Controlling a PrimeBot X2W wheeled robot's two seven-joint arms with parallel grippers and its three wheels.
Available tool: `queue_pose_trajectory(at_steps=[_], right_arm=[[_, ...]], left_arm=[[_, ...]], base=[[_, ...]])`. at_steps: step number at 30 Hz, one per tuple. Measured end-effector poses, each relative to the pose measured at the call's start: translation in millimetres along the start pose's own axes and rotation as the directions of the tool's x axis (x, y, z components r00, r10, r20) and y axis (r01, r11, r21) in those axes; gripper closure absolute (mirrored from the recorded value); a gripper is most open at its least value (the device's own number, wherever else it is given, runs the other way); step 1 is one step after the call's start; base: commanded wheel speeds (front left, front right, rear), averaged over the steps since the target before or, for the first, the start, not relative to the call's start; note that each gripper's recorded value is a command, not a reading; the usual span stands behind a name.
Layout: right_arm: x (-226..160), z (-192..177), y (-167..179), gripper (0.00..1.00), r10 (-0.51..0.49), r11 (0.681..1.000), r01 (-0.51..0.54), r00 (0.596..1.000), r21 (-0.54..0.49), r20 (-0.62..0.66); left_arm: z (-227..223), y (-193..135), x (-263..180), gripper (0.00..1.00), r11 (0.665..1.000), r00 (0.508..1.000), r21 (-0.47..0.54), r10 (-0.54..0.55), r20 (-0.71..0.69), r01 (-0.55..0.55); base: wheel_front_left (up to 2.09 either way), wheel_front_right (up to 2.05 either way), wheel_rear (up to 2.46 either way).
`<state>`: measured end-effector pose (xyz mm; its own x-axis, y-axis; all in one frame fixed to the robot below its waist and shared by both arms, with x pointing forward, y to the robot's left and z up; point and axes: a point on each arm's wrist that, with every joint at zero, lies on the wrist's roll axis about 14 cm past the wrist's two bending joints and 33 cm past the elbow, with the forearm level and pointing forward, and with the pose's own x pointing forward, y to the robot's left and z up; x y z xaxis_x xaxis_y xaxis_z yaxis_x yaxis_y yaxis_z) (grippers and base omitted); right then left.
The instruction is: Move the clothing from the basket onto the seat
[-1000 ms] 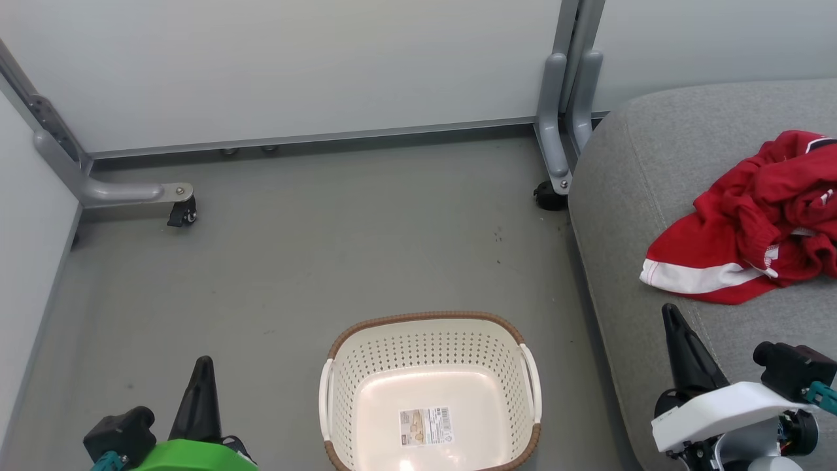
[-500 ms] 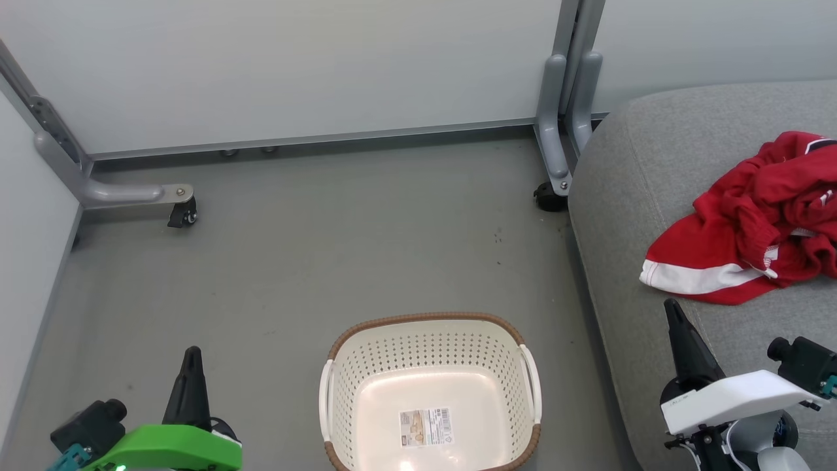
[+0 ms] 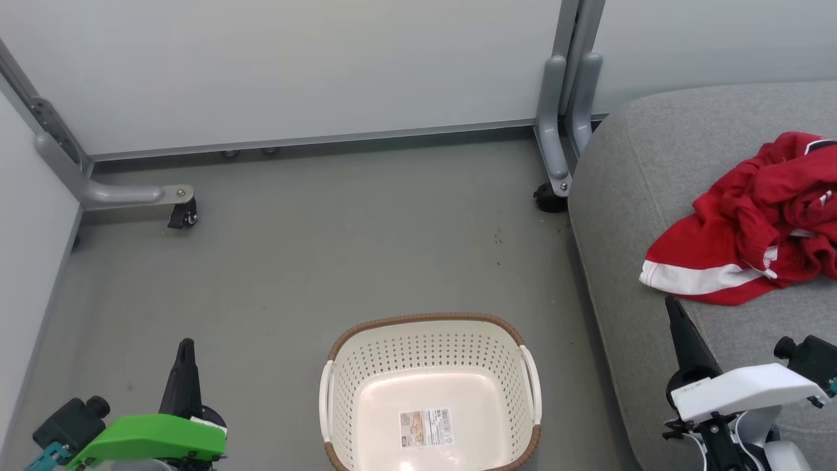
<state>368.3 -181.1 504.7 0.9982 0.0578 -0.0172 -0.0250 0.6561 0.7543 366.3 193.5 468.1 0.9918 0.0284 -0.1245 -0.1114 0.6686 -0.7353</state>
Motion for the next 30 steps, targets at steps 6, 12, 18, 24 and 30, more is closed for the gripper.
queue_pose_trajectory(at_steps=[6, 12, 18, 24, 30], right_arm=[[2, 1, -2, 1.0, -0.004, 0.997, 0.004, 1.0, 0.073, 0.003], [3, 1, -3, 1.0, -0.01, 0.99, 0.009, 1.0, 0.141, 0.004], [6, 3, -4, 1.0, -0.011, 0.979, 0.009, 1.0, 0.205, 0.011], [7, 4, -6, 1.0, -0.018, 0.964, 0.013, 1.0, 0.266, 0.014], [8, 6, -7, 1.0, -0.02, 0.946, 0.013, 1.0, 0.322, 0.018]], left_arm=[[1, 0, 1, 1.0, 0.997, 1.0, -0.075, -0.001, -0.003, 0.001], [3, -3, 4, 1.0, 0.989, 1.0, -0.146, -0.008, -0.003, 0.008], [5, -4, 5, 1.0, 0.977, 1.0, -0.213, -0.01, 0.001, 0.01], [8, -6, 7, 1.0, 0.961, 1.0, -0.278, -0.018, 0.004, 0.018], [10, -8, 8, 1.0, 0.943, 1.0, -0.332, -0.026, 0.005, 0.026]], base=[[0.0, 0.0, 0.0], [0.0, 0.0, 0.0], [0.0, 0.0, 0.0], [0.0, 0.0, 0.0], [0.0, 0.0, 0.0]])
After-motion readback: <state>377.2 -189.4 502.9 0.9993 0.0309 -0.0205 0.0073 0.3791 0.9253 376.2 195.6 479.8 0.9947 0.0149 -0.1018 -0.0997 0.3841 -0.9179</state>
